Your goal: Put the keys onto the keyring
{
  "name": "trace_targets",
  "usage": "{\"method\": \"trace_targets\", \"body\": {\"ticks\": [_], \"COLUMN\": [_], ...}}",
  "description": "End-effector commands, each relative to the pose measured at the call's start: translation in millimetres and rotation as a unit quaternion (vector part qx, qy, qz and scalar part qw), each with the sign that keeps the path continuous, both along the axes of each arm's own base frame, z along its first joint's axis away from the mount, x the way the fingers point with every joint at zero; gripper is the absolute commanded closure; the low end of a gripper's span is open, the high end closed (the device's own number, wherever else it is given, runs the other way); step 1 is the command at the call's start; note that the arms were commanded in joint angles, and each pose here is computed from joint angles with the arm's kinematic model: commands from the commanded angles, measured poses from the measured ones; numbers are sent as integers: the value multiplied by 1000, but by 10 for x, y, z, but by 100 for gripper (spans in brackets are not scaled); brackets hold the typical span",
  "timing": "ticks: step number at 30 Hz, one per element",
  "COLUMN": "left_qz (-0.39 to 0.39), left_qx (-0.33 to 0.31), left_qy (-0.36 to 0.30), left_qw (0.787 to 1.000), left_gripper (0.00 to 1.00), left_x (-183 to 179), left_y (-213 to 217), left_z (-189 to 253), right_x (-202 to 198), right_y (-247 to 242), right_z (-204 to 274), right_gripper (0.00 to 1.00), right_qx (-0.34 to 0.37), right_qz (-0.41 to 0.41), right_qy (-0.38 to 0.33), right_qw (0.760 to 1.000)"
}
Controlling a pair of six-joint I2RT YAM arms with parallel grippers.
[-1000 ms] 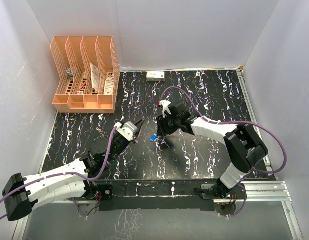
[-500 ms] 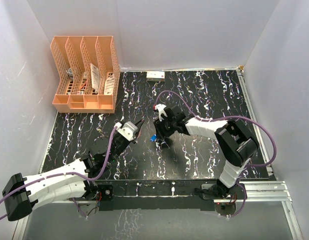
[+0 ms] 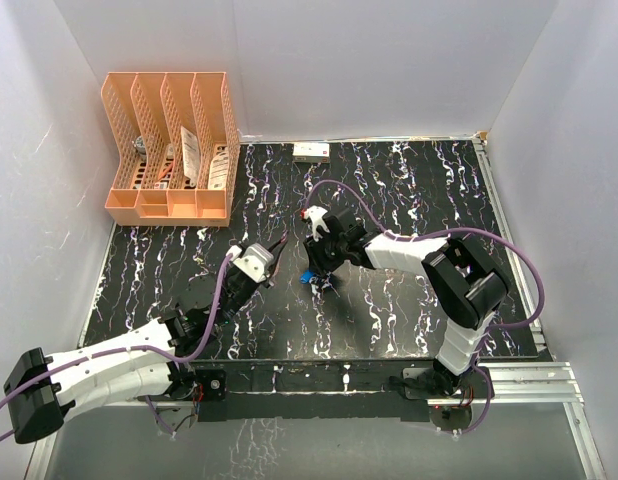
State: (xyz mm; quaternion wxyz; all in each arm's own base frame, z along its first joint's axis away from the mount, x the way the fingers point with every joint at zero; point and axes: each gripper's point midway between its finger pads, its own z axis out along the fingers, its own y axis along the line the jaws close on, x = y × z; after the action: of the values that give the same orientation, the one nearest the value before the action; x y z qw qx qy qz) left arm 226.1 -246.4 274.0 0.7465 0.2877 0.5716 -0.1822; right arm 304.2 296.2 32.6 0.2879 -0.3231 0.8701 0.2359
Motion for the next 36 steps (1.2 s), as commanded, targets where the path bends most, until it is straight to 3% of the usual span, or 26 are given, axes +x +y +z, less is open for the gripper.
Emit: {"method": "trace_targets", "body": {"ticks": [1, 26, 36], "left_qz": [10, 10, 5], "left_qx": [-22, -24, -24], "left_qy": [-9, -8, -10], "left_qw": [1000, 1000, 1000], "left_gripper": [100, 100, 100], "left_x": [6, 11, 7], "left_y": [71, 72, 50], "left_z": [116, 115, 131], "right_x": [158, 261, 251], "right_y": [144, 145, 100], "right_z": [189, 368, 1156], "right_gripper": [69, 99, 100], "right_qx": [18, 27, 88], "right_qz": [9, -16, -40], "right_qy": [-40, -67, -132], "right_qw": [999, 997, 987]}}
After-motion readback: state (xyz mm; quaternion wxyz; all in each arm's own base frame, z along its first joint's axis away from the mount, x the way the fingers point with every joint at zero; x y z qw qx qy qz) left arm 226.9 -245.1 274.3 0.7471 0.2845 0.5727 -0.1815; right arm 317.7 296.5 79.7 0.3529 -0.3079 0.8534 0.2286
